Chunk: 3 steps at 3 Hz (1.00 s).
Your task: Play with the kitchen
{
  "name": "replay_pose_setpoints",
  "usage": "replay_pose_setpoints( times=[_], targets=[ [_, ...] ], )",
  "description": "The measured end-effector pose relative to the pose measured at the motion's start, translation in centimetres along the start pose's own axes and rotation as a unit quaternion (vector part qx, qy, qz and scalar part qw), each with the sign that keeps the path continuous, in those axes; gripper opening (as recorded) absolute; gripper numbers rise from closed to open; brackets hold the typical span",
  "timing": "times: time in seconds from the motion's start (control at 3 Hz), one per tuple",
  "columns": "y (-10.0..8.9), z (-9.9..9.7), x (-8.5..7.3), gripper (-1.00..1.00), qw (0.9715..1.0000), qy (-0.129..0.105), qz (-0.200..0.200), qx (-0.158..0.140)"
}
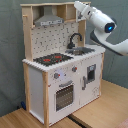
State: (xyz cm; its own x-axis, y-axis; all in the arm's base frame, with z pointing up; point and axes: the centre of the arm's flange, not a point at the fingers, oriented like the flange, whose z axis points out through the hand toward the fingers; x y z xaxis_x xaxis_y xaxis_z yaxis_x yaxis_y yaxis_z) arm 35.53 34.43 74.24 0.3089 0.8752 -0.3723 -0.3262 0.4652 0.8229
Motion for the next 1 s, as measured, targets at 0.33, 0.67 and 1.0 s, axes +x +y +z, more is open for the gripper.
replay_pose_setpoints(
  times=[0.33, 0.67, 1.0],
  targets=[
    [0.2, -0.2, 1.4, 1.00, 0.9997, -0.018, 0.017, -0.005],
    [0.3, -0.3, 2.7, 1.00, 0.9987, -0.036, 0.035, -0.010],
    [0.4, -0.3, 4.0, 1.00, 0.9971, -0.052, 0.053, -0.015]
  ],
)
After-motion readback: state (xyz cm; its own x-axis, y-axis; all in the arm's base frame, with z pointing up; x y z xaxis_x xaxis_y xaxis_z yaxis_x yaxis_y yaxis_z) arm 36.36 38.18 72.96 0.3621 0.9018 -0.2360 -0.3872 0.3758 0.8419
